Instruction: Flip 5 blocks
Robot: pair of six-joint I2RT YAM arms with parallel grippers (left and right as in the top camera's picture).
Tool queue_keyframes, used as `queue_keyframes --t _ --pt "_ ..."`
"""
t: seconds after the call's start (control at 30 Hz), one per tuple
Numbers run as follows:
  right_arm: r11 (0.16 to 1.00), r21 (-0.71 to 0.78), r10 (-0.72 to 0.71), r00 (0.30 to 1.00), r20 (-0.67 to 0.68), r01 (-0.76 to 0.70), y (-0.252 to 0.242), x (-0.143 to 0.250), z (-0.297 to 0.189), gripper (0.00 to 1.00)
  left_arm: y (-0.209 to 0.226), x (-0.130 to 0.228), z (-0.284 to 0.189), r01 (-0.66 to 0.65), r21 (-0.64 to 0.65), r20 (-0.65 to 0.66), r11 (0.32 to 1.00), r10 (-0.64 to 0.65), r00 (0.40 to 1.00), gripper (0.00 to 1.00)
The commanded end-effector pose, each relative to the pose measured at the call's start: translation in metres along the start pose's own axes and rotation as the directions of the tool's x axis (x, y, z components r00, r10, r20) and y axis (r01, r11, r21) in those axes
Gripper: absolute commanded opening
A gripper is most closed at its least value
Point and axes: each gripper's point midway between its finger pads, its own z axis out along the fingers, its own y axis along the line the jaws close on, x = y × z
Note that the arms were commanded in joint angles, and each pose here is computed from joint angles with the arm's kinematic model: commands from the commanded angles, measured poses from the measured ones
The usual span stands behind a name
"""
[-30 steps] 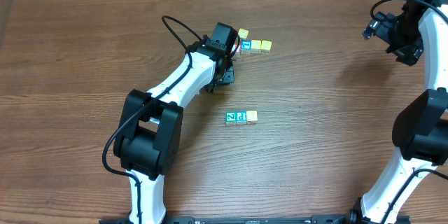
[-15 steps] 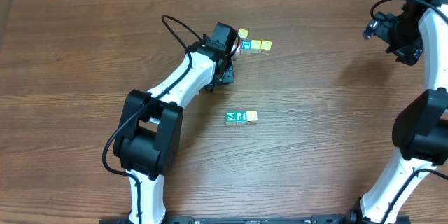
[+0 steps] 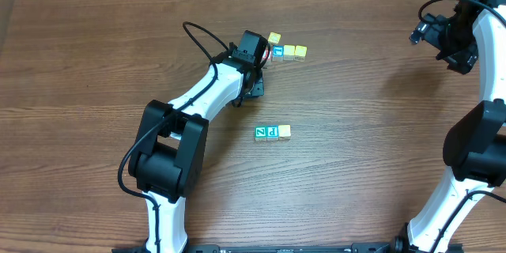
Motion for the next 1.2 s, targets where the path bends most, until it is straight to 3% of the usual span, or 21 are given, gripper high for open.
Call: queue_keyframes --t 0.0,0.43,0.53,0.8,0.97,1.17 --pt "1.0 -0.007 -0.002 0.999 0.032 0.002 0.0 -0.004 -0.011 1.0 0.004 -0.003 0.004 -0.044 -0.017 0.005 0.999 0.044 0.999 0.32" --pt "1.0 -0.007 -0.002 0.999 0.032 0.002 0.0 -0.004 -0.011 1.0 0.006 0.0 -0.004 -0.059 -0.019 -0.017 0.998 0.059 0.998 0.25" --pt "1.0 -0.007 -0.002 0.999 0.032 0.002 0.0 -0.004 -0.011 1.0 0.005 -0.005 -0.018 -0.059 -0.016 -0.013 0.998 0.059 0.998 0.19" --pt "1.0 -0.007 -0.002 0.999 0.032 0.002 0.0 -0.004 -0.011 1.0 0.002 -0.003 -0.079 -0.052 0.06 -0.015 0.997 0.053 0.998 0.24" --pt "1.0 -0.007 -0.002 0.999 0.032 0.003 0.0 -0.004 -0.011 1.0 0.011 0.021 -0.121 -0.035 0.086 -0.088 0.996 0.043 0.995 0.26" --pt "1.0 -0.007 -0.002 0.999 0.032 0.002 0.0 -0.004 -0.011 1.0 0.027 0.051 -0.121 -0.007 0.024 -0.199 1.0 0.011 0.98 0.27"
